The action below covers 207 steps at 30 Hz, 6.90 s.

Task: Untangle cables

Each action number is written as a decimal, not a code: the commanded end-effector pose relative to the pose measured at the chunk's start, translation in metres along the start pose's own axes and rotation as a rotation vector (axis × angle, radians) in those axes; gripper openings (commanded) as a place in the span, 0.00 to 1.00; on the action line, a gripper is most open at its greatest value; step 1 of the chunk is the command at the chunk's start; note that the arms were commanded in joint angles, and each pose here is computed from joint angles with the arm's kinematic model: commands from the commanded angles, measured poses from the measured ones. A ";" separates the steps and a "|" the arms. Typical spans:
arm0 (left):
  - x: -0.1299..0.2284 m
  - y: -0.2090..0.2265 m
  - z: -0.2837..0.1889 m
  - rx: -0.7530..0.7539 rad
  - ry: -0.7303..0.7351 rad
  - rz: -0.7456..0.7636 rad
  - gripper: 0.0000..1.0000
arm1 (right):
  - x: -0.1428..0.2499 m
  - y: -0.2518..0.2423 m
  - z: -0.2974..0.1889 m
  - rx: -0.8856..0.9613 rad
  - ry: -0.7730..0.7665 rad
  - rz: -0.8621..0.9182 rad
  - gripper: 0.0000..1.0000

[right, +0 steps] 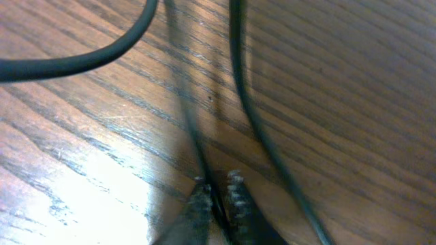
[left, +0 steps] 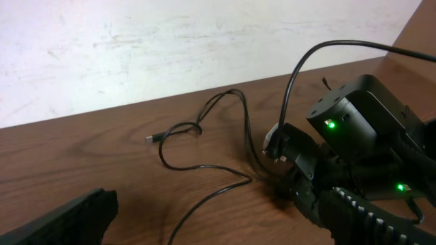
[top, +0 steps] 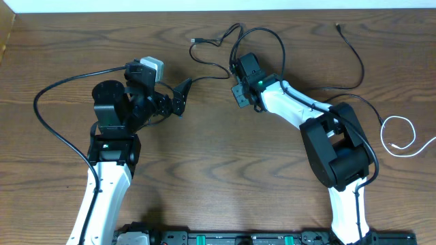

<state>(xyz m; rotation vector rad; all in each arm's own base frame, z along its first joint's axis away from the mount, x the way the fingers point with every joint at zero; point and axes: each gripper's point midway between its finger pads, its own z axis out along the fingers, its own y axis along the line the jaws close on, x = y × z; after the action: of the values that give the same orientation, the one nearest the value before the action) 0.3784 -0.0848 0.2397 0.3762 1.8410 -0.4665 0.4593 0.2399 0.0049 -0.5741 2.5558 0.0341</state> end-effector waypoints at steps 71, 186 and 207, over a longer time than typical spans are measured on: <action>0.019 -0.183 0.073 0.599 -0.175 0.320 0.57 | -0.075 0.040 -0.390 -0.260 -0.646 -0.051 0.02; -0.064 0.067 -0.049 -0.103 -0.268 0.060 0.50 | 0.189 -0.233 -0.277 0.374 0.503 0.698 0.99; -0.064 0.066 -0.049 -0.099 -0.268 0.053 0.53 | 0.240 -0.189 -0.127 0.150 0.323 0.470 0.92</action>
<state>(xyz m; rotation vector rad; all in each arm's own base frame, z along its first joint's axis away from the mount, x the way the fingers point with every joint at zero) 0.3911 -0.0025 0.3001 0.2675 1.5978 -0.3655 0.2937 -0.0470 0.0192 0.1436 2.9162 -0.1054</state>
